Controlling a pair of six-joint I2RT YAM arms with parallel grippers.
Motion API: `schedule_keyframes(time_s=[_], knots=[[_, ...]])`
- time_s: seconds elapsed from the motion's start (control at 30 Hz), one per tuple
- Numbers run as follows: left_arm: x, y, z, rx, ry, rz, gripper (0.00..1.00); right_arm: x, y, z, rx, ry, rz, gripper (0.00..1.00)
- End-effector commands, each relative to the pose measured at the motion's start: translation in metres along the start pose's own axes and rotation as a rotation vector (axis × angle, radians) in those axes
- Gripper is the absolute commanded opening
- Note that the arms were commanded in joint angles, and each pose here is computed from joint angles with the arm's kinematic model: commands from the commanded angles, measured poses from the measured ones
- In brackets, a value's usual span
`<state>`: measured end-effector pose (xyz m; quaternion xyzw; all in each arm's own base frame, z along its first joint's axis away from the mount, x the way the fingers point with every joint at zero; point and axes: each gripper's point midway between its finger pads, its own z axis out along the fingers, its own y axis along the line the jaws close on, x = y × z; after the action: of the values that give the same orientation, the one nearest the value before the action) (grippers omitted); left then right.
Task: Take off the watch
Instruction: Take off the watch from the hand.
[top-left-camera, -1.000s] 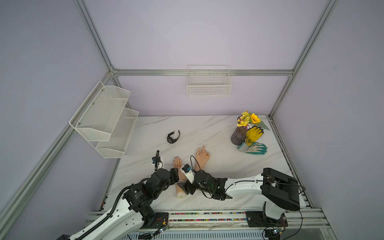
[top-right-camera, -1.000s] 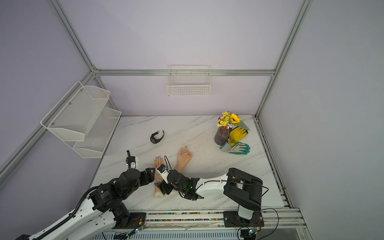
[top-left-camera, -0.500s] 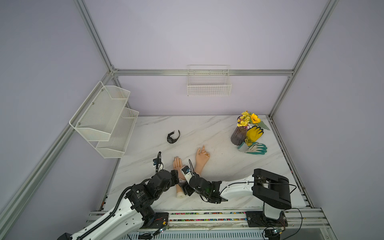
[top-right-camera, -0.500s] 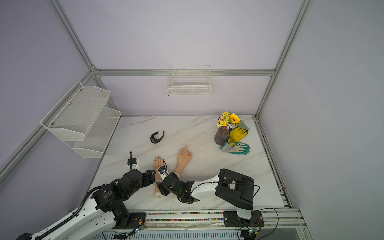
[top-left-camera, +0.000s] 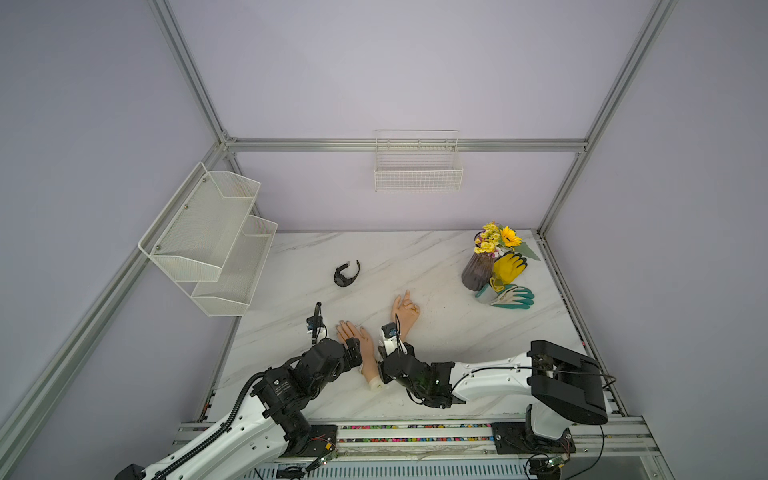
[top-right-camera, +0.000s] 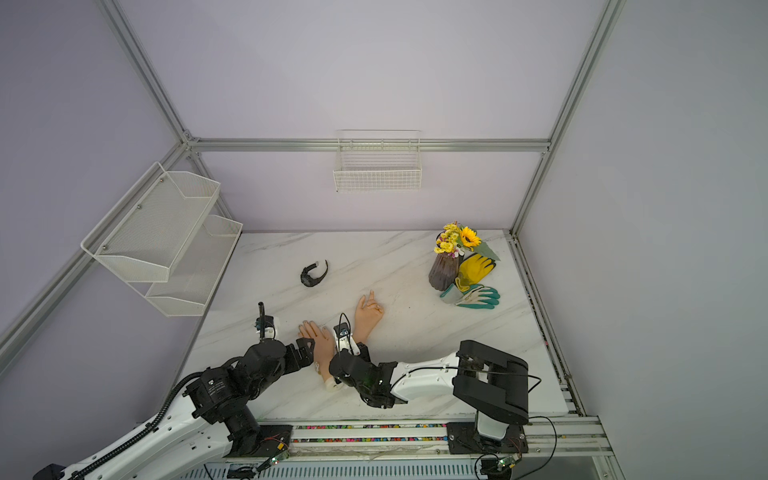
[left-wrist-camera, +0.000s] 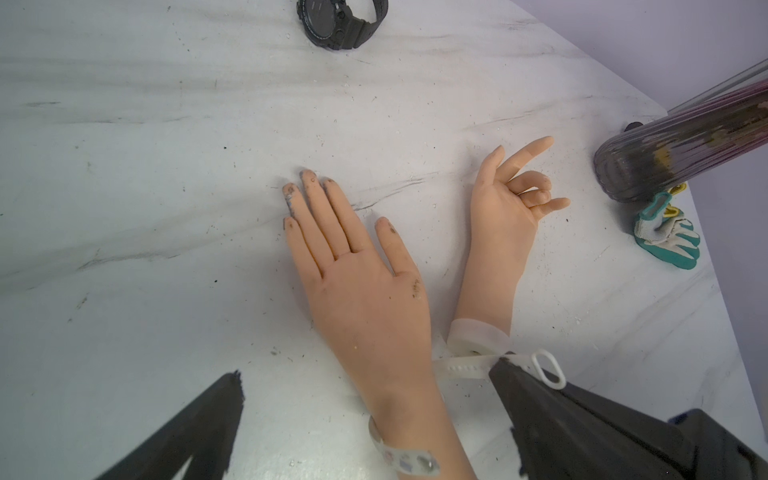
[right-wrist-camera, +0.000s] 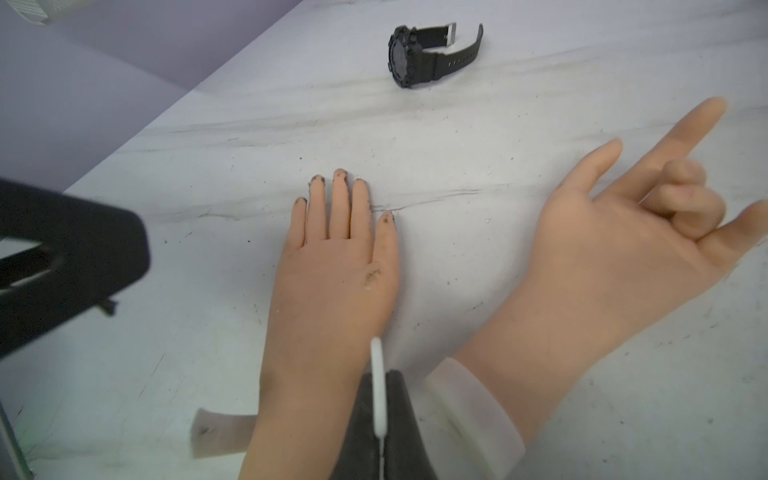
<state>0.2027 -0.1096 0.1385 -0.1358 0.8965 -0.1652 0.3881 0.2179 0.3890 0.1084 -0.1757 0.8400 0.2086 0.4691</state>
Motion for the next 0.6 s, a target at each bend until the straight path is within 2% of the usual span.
schedule_keyframes(time_s=[0.0,0.27,0.57], knots=[[0.002,-0.003,0.004,0.018,-0.005,-0.028,1.0,-0.02,-0.01,-0.01,0.075,-0.062,0.049,0.0],[0.012,0.004,0.011,0.005,0.012,-0.062,1.0,-0.046,-0.04,-0.02,0.29,-0.14,0.13,0.0],[0.02,0.01,0.018,-0.009,0.02,-0.069,1.0,-0.1,-0.06,-0.047,0.398,-0.302,0.221,0.0]])
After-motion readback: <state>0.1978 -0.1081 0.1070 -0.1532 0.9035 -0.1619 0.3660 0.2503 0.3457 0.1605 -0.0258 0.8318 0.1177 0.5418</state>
